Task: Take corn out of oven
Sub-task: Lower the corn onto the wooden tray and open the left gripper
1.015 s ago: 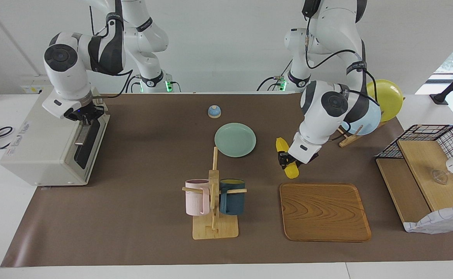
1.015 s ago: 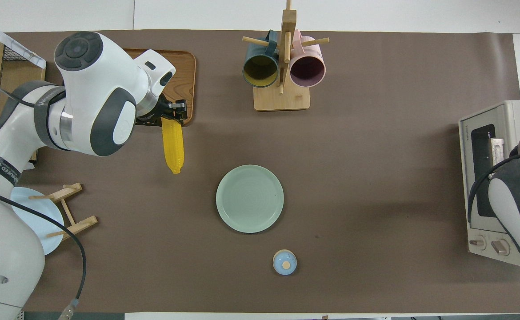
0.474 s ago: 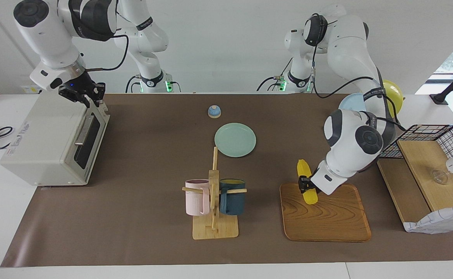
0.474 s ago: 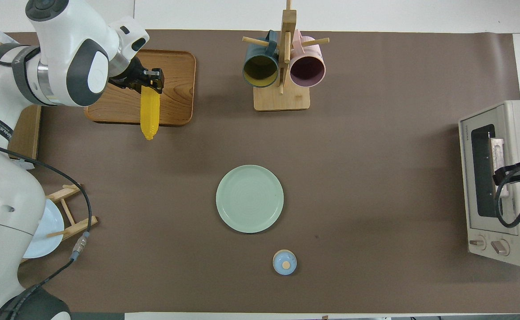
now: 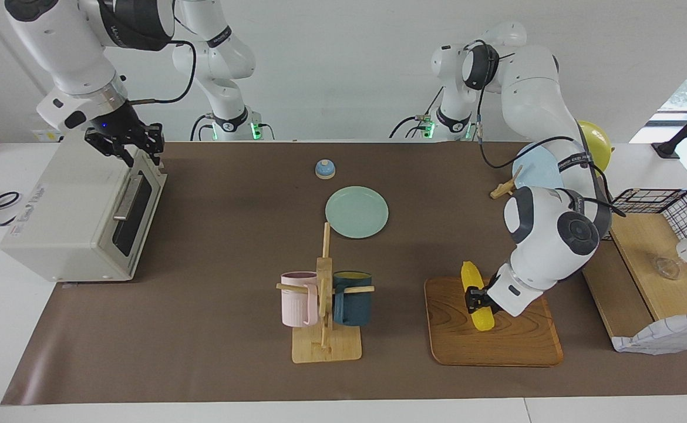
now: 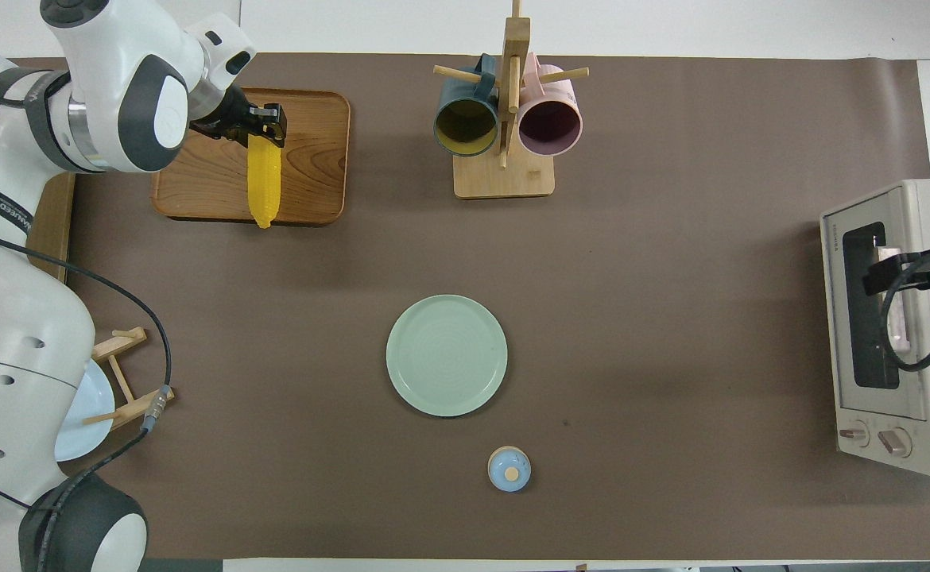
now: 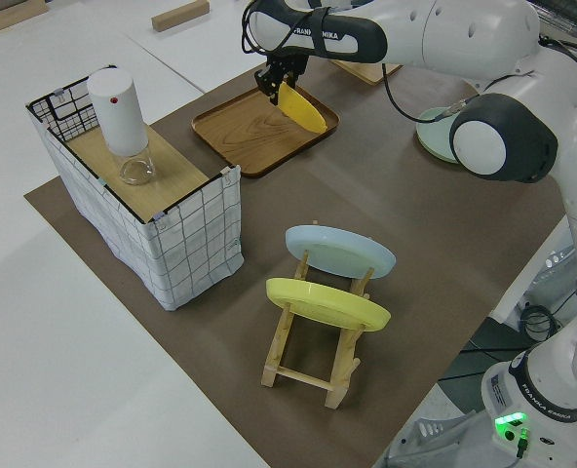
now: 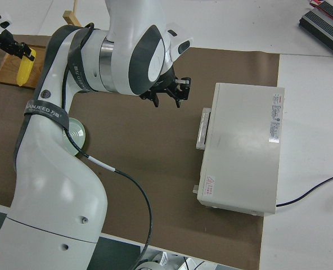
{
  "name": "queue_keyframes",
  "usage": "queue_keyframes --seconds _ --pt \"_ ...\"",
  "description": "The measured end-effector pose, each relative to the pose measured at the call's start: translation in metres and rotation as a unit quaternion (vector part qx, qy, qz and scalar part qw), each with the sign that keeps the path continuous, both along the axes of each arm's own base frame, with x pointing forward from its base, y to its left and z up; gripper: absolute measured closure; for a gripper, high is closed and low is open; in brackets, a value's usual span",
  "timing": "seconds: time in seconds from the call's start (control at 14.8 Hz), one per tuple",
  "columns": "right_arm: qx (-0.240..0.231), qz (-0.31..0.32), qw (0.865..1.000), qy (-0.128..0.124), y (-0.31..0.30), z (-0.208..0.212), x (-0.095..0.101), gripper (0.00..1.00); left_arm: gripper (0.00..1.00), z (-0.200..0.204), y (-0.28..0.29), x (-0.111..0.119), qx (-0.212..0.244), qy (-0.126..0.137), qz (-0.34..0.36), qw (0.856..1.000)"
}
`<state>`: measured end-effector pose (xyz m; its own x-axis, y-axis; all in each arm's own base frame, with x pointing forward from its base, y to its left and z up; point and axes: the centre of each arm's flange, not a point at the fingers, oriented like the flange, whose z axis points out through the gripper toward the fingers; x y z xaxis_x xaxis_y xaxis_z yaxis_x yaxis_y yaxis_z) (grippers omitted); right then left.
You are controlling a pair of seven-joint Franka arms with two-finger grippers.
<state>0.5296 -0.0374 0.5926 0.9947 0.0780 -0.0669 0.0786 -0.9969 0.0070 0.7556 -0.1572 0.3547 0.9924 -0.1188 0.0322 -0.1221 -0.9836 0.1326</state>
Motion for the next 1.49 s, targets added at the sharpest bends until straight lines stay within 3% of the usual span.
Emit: queue_keyframes --seconds 0.2,0.61,1.15,1.49 --pt "0.004 0.0 1.0 0.012 0.002 0.007 0.019 0.01 0.49 -0.015 0.002 0.007 0.0 0.002 0.003 1.0" --pt "0.0 -0.004 1.0 0.014 0.049 0.011 0.023 0.0 0.49 -0.029 0.003 0.011 -0.001 0.002 0.005 1.0" --pt "0.001 -0.026 1.0 0.016 0.025 0.014 0.015 0.0 0.49 -0.031 0.005 0.02 -0.004 -0.008 0.008 1.0" --pt "0.001 -0.04 0.999 0.016 0.01 0.014 0.014 0.0 0.01 -0.007 0.005 0.02 -0.006 -0.022 0.009 1.0"
